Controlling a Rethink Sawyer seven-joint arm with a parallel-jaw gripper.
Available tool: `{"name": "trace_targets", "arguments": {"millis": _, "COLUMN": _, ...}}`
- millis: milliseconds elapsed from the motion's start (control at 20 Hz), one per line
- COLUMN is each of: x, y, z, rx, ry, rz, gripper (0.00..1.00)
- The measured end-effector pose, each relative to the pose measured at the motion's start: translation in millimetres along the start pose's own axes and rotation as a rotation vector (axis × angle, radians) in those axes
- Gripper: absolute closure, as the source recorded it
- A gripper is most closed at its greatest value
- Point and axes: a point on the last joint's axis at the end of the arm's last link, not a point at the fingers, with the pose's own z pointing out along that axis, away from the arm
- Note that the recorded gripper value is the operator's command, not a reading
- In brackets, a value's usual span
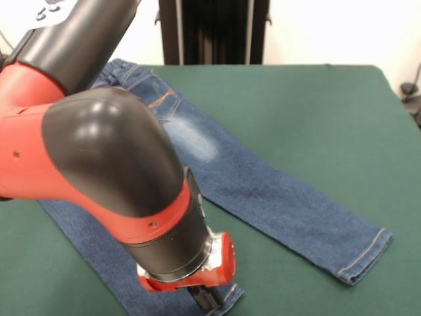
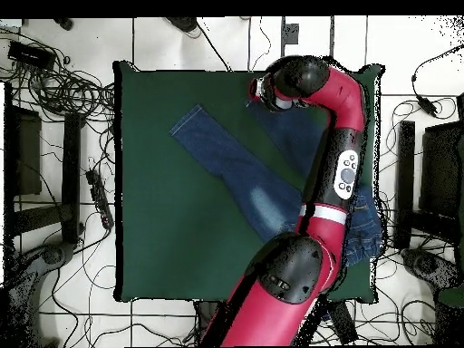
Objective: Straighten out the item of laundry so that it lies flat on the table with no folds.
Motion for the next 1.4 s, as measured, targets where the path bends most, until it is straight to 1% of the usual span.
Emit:
{"name": "trace_targets", "arguments": {"millis": 250, "x": -3, "y": -5, "z": 0, "rx": -0.055, "ry": -0.035, "rz": 0.025, "gripper": 1.00}}
{"name": "trace_targets", "arguments": {"millis": 300, "x": -4, "y": -5, "z": 0, "rx": -0.059, "ry": -0.041, "rz": 0.028, "gripper": 1.00}}
{"name": "trace_targets", "arguments": {"millis": 550, "x": -10, "y": -2, "z": 2, "rx": -0.066, "ry": -0.083, "rz": 0.031, "gripper": 1.00}}
{"name": "trace_targets", "arguments": {"millis": 1150, "x": -17, "y": 1, "z": 4, "rx": -0.077, "ry": -0.133, "rz": 0.041, "gripper": 1.00}}
{"name": "trace_targets", "arguments": {"millis": 1400, "x": -18, "y": 1, "z": 5, "rx": -0.082, "ry": -0.140, "rz": 0.046, "gripper": 1.00}}
